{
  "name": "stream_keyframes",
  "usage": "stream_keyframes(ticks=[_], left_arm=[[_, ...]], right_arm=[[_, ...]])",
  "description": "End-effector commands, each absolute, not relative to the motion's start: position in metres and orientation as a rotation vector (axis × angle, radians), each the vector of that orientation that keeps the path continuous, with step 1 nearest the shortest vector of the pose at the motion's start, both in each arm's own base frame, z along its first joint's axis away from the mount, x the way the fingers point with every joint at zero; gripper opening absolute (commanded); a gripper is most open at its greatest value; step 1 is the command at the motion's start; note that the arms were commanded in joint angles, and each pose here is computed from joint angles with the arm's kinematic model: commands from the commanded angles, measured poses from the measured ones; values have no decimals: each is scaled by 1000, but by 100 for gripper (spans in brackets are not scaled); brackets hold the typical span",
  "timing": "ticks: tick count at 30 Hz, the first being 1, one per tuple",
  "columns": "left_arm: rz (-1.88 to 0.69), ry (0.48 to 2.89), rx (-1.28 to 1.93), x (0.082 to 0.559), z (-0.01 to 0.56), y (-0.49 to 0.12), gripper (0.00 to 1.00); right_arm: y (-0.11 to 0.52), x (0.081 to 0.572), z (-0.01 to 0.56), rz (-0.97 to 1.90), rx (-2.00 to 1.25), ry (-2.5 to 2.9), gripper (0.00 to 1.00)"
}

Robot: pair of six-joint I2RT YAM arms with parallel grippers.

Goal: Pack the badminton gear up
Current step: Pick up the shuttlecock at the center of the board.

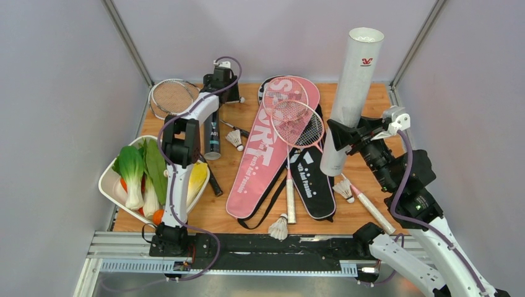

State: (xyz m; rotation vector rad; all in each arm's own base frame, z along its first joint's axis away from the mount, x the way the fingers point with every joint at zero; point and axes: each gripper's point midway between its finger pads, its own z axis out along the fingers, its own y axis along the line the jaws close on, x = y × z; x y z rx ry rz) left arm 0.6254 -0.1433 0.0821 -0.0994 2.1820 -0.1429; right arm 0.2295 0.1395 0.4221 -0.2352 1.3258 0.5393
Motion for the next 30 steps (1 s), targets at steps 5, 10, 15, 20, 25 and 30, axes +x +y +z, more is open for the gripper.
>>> stream_keyframes(ticks=[5,10,15,20,25,30], left_arm=[[-257,2174,-11,637,106,-149,50],[-311,2160,-11,633,96,-155,46],[-299,2171,-12,634,92,-152,47],[-309,2167,12,630,105,-154,47],[-293,2114,33,627,132,-151,48],[-235,2086,53,635,146,-144,51]], right_arm=[[132,220,454,562,-200,1230,23],[132,219,455,567,-200,1229,23],[129,214,458,578,-192,1218,23],[130,216,451,584,-186,1238,23],[134,219,446,583,-194,1250,23],[133,217,450,585,-198,1238,23]])
